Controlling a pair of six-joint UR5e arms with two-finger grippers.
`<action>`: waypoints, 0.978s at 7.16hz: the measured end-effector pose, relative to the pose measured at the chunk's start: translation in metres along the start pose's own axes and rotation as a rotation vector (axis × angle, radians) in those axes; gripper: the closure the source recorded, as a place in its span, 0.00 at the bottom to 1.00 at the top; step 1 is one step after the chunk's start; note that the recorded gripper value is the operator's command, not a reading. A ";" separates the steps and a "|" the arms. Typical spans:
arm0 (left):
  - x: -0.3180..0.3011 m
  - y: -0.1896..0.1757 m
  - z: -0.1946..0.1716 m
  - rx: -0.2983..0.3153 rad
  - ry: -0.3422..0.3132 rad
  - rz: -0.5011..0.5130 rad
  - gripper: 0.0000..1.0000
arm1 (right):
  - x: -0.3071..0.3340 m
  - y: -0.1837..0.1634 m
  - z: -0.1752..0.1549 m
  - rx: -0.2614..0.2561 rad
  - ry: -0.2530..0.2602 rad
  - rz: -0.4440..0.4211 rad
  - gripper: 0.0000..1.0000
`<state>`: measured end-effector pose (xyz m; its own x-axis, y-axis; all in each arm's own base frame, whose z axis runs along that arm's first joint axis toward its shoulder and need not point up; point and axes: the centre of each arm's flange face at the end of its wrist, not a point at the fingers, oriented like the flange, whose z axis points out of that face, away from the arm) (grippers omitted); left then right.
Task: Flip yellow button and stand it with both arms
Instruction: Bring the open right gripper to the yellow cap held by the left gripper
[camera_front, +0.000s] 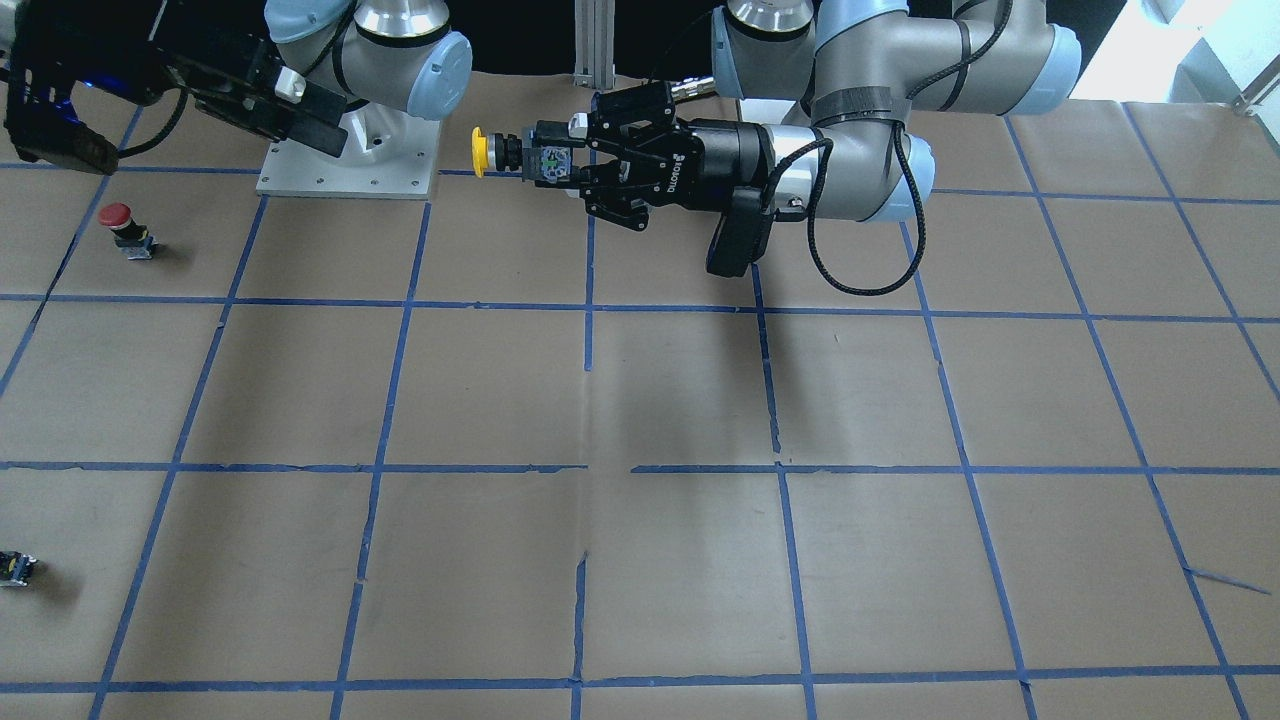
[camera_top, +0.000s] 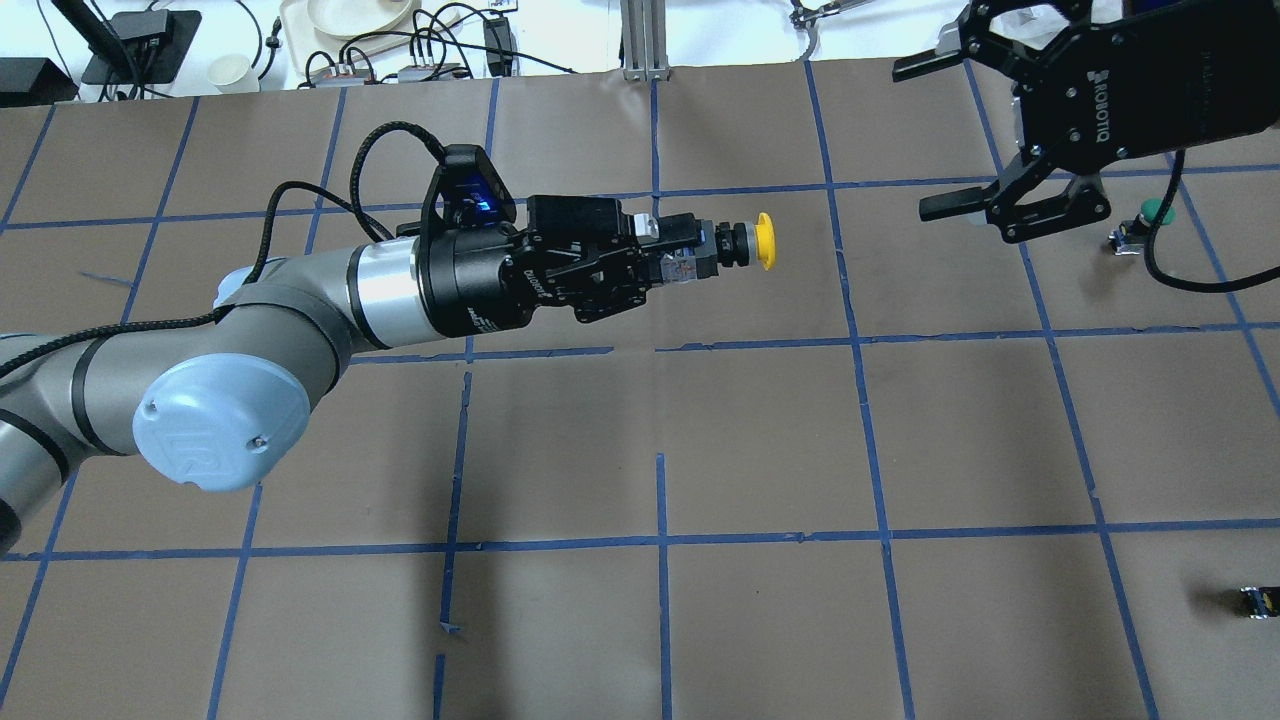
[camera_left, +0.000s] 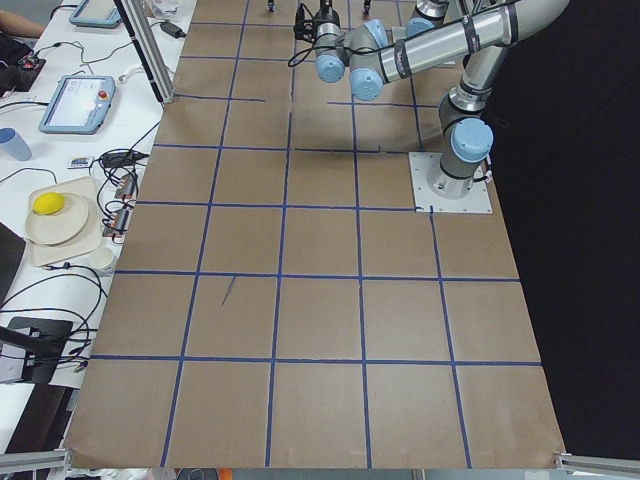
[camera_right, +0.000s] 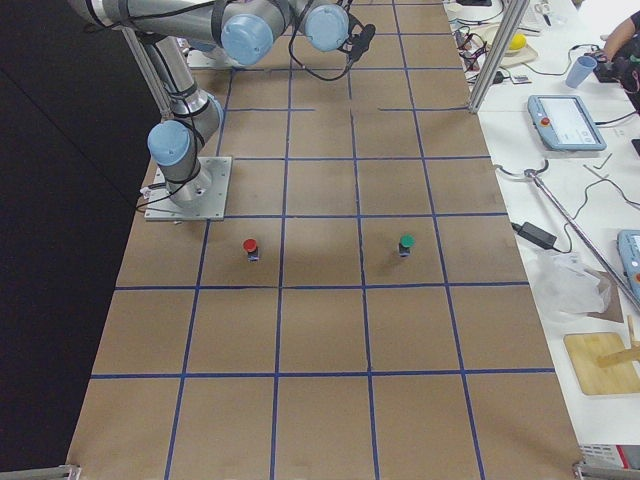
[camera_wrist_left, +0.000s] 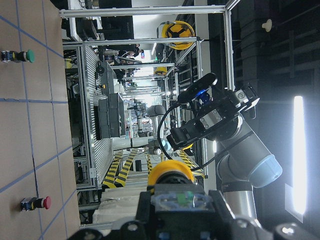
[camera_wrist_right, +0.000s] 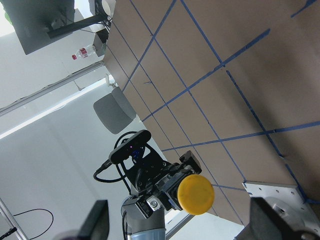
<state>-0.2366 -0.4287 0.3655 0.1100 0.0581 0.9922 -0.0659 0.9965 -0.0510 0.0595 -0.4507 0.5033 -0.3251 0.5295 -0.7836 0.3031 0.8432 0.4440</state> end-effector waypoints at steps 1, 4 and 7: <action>0.001 0.001 0.003 0.001 0.011 -0.001 0.91 | 0.009 0.000 0.011 -0.025 0.004 0.027 0.01; 0.003 0.004 0.011 0.000 0.040 -0.006 0.91 | 0.021 0.008 0.046 -0.103 0.021 0.061 0.03; 0.004 0.005 0.012 0.000 0.042 -0.003 0.91 | 0.016 0.014 0.055 -0.117 0.004 0.045 0.15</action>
<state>-0.2480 -0.4247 0.3703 0.1517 0.0576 0.9867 -0.0652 0.9967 -0.0482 0.1079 -0.4356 0.4724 -0.3171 0.5668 -0.7604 0.2105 0.8238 0.5263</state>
